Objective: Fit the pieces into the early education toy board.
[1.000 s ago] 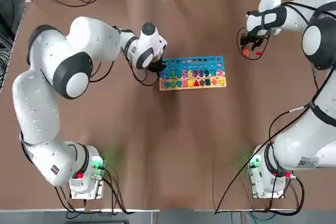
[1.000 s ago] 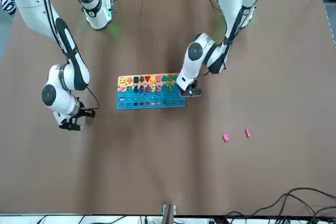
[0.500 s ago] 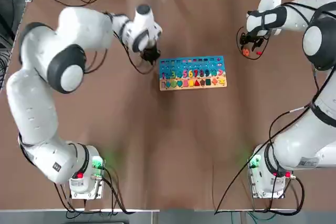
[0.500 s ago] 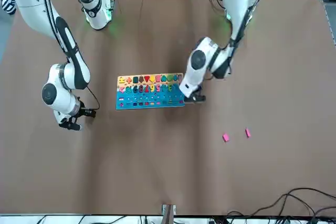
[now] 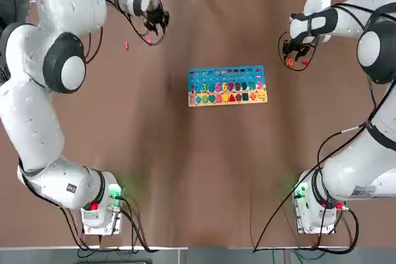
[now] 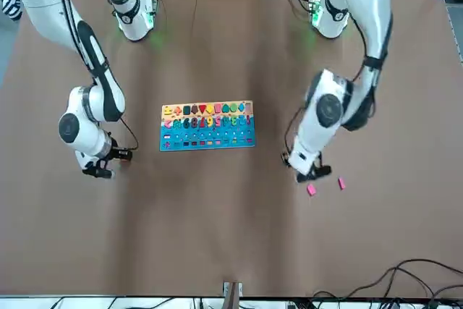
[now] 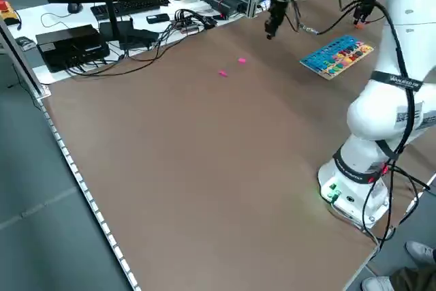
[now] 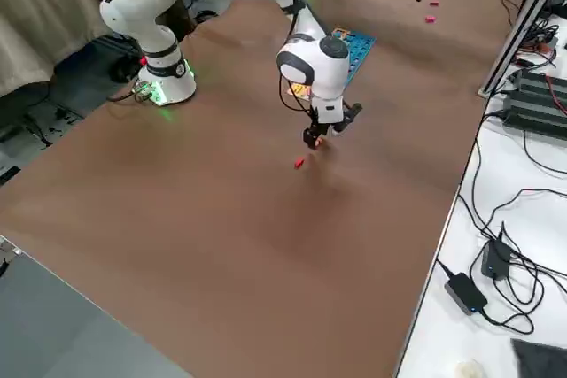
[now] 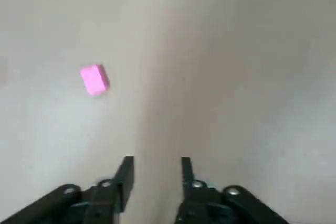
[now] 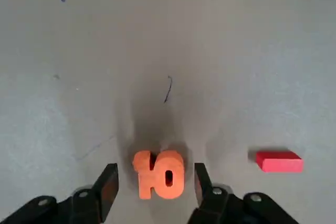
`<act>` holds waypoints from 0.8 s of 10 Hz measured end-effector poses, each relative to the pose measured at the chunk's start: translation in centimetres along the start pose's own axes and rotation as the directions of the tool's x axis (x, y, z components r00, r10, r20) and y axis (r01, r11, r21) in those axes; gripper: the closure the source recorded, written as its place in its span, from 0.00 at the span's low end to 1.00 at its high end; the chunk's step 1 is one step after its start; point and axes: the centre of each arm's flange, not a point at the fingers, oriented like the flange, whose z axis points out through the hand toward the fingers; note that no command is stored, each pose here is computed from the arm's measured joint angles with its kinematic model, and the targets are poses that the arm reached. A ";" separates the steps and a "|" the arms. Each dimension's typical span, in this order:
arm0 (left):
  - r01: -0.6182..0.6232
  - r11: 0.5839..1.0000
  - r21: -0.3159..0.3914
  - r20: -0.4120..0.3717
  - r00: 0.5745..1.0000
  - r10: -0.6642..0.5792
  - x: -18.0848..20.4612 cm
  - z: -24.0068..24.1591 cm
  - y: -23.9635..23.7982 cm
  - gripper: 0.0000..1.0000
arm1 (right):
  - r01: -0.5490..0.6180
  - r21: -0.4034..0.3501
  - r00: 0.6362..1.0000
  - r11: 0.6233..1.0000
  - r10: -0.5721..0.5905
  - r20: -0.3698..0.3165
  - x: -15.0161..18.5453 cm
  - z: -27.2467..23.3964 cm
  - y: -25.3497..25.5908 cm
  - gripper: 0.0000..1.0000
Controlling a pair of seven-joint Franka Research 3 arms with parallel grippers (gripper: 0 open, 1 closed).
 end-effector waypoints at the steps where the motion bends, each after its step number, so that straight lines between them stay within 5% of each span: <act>1: 0.026 1.000 -0.002 -0.001 1.000 -0.026 1.9 0.6 -0.8 0.35 | 0.000 -0.001 1.000 1.000 0.000 0.005 -0.2 0.2 0.0 0.33; 3: 0.063 0.998 0.015 0.009 0.998 -0.063 4.2 3.6 -2.0 0.13 | 0.000 -0.002 1.000 1.000 0.000 0.011 -0.5 0.4 0.1 0.35; 8: 0.156 0.985 0.069 0.068 0.985 -0.161 6.0 9.7 -6.1 0.07 | 0.002 -0.002 1.000 1.000 -0.002 0.009 -0.6 0.2 0.0 0.47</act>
